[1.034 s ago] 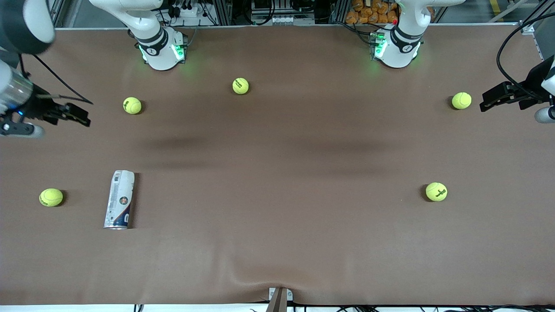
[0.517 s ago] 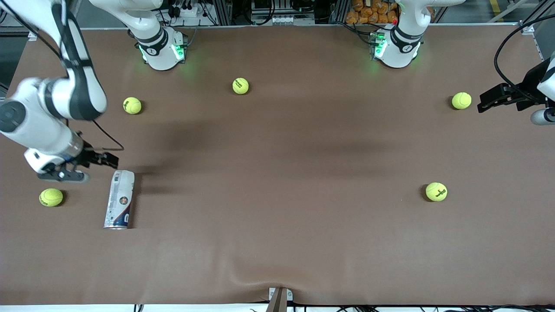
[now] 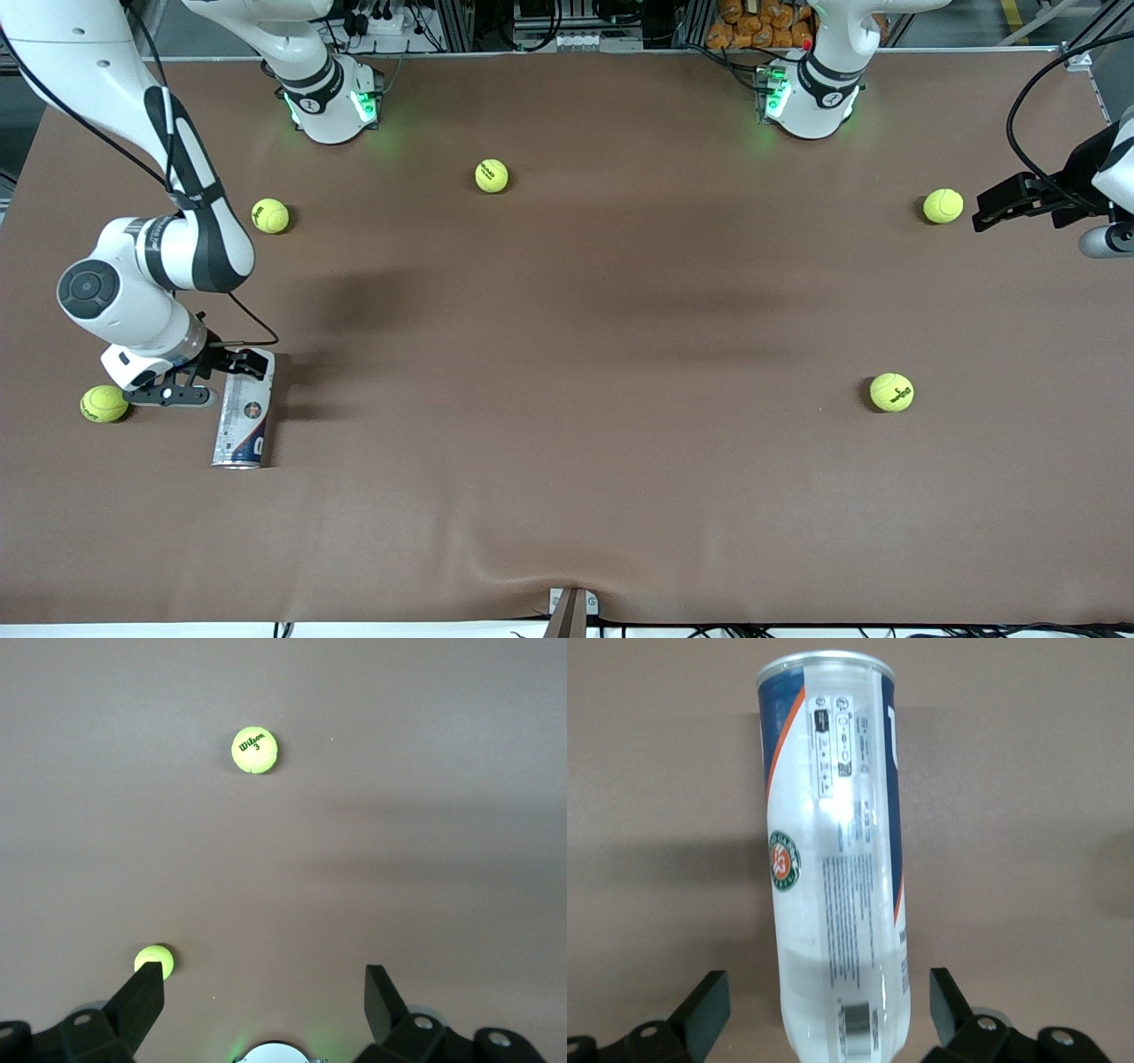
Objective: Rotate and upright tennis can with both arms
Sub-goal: 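Lower the right gripper over the can and close on its middle, then lift and carry the can with the right gripper to table center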
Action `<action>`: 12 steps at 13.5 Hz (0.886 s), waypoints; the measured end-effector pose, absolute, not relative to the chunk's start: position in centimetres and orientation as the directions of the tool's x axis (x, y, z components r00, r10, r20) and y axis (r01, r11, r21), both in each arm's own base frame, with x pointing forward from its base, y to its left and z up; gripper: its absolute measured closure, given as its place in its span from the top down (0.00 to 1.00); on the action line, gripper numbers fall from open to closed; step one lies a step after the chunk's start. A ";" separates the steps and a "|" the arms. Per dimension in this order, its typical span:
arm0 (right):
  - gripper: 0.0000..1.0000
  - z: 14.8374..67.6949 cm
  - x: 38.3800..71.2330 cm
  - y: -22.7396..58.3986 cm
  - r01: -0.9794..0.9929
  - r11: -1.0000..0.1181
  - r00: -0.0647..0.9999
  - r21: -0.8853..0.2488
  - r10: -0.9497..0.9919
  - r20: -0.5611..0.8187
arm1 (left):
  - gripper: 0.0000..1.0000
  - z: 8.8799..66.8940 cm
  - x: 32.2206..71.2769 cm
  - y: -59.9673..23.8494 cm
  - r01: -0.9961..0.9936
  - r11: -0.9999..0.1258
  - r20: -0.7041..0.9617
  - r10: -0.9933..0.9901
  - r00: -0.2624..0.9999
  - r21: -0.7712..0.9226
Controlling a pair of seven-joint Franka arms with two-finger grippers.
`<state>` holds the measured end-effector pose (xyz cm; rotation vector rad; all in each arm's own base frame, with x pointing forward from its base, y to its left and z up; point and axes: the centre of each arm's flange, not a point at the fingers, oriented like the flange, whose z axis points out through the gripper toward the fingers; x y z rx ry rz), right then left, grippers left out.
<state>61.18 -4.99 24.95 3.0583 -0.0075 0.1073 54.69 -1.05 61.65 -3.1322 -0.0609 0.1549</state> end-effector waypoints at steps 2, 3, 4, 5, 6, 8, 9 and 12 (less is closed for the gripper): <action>1.00 23.1 61.6 -5.0 0.016 -0.995 0.996 0.098 0.024 0.085 | 1.00 61.2 54.9 -1.0 0.039 -0.999 -0.106 0.039 0.994 -0.008; 1.00 21.9 61.8 -5.0 0.024 -0.994 0.995 0.102 0.033 0.090 | 1.00 61.1 55.0 -1.0 0.039 -0.999 -0.108 0.039 0.993 -0.008; 1.00 20.8 62.0 -5.0 0.033 -0.994 0.995 0.108 0.043 0.090 | 1.00 61.1 55.0 -1.0 0.039 -0.999 -0.109 0.040 0.993 -0.009; 1.00 19.9 62.3 -5.0 0.044 -0.993 0.995 0.113 0.054 0.088 | 1.00 61.1 55.0 -1.0 0.039 -0.999 -0.108 0.039 0.993 -0.009; 1.00 19.3 62.6 -5.0 0.058 -0.991 0.994 0.119 0.068 0.086 | 1.00 61.2 55.0 -1.1 0.038 -0.999 -0.107 0.039 0.993 -0.009; 1.00 18.7 63.1 -5.0 0.078 -0.989 0.993 0.124 0.089 0.083 | 1.00 61.2 55.0 -1.0 0.039 -0.999 -0.107 0.040 0.993 -0.009; 0.99 18.6 63.3 -5.0 0.086 -0.988 0.992 0.126 0.097 0.083 | 1.00 61.2 55.0 -1.0 0.039 -0.999 -0.107 0.040 0.993 -0.009; 0.69 18.9 63.8 -4.9 0.176 -0.975 0.979 0.137 0.188 0.081 | 1.00 61.2 55.0 -1.0 0.039 -0.999 -0.105 0.040 0.994 -0.009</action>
